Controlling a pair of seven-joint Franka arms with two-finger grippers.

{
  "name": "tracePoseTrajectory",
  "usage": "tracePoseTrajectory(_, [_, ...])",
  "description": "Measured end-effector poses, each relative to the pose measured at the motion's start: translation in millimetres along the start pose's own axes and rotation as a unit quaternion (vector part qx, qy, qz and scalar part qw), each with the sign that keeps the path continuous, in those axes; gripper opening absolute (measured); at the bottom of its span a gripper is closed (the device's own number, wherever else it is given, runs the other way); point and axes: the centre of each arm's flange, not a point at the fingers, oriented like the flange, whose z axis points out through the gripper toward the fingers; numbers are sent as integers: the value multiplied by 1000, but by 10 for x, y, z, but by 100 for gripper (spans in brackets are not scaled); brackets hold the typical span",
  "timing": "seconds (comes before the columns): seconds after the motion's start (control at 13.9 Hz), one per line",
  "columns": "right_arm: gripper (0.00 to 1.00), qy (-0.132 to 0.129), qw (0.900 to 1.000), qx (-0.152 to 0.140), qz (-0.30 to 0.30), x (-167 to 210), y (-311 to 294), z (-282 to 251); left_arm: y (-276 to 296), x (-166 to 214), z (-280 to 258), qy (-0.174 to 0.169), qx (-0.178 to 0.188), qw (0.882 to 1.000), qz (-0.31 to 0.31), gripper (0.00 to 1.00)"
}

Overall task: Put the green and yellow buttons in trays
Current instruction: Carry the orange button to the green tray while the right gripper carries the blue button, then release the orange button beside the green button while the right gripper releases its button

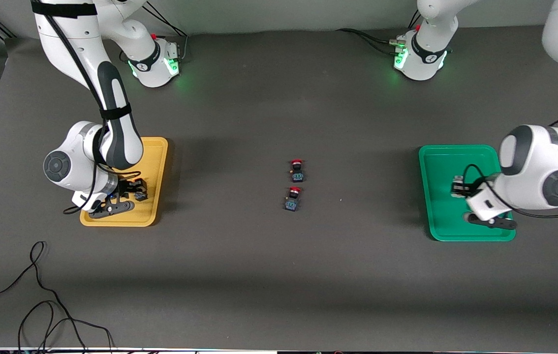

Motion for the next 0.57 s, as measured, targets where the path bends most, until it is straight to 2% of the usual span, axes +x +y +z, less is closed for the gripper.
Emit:
tracePoseTrajectory(0.14, [98,-6,1000,18,-4,113,-54,-216,-105,49,207,-1,9,1000,3,40])
tracePoseTrajectory(0.36, [100,-16,999,42,-3,227,-70,-641,-81,121,445,-2,0,1000,-1,40])
tracePoseTrajectory(0.57, [100,-42,998,44,11,284,-119,-1199,19,154,489,-3,0,1000,-15,40])
